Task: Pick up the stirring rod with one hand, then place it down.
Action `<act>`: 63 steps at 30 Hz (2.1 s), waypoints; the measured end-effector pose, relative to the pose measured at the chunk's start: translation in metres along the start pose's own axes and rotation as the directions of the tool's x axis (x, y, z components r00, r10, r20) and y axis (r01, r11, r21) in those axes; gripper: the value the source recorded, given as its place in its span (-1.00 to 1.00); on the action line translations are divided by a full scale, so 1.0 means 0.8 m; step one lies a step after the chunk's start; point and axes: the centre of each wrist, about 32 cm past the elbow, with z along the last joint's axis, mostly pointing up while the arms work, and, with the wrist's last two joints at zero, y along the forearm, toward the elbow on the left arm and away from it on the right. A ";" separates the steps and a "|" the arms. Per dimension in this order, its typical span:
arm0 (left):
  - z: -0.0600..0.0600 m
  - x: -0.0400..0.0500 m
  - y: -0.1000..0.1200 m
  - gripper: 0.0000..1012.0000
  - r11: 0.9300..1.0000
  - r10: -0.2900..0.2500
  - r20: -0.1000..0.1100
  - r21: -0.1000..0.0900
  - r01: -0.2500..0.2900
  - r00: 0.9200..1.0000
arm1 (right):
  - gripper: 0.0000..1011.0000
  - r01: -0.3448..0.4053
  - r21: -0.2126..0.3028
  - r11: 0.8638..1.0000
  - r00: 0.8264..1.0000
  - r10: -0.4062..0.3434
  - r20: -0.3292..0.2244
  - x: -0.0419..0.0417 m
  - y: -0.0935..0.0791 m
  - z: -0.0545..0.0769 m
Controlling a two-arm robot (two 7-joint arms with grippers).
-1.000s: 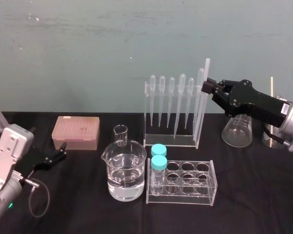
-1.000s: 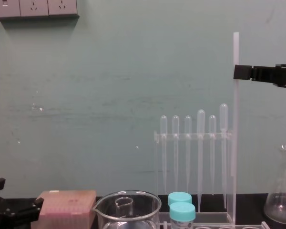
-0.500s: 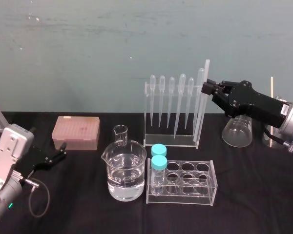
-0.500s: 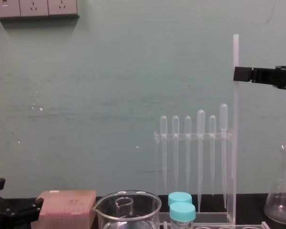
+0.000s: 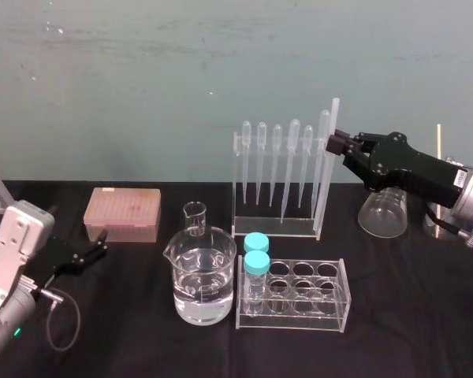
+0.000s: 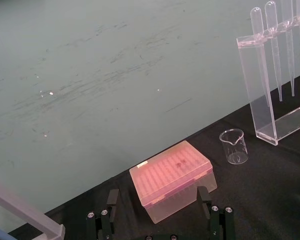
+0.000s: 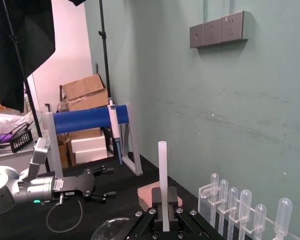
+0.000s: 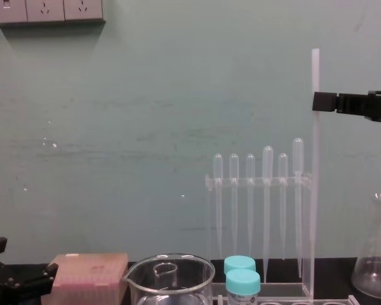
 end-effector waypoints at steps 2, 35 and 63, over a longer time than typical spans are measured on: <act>0.000 0.000 0.000 0.98 1.000 0.000 0.000 0.000 0.000 1.000 | -0.87 -0.001 -0.001 1.000 1.000 0.001 0.000 0.000 0.000 0.000; 0.000 0.000 0.000 0.98 1.000 0.000 0.000 0.000 0.000 1.000 | -0.87 -0.009 -0.024 1.000 1.000 0.009 -0.020 -0.001 0.004 -0.011; 0.000 0.000 0.000 0.98 1.000 0.000 0.000 0.000 0.000 1.000 | -0.87 -0.052 -0.105 0.993 0.997 0.046 -0.058 0.011 0.025 -0.068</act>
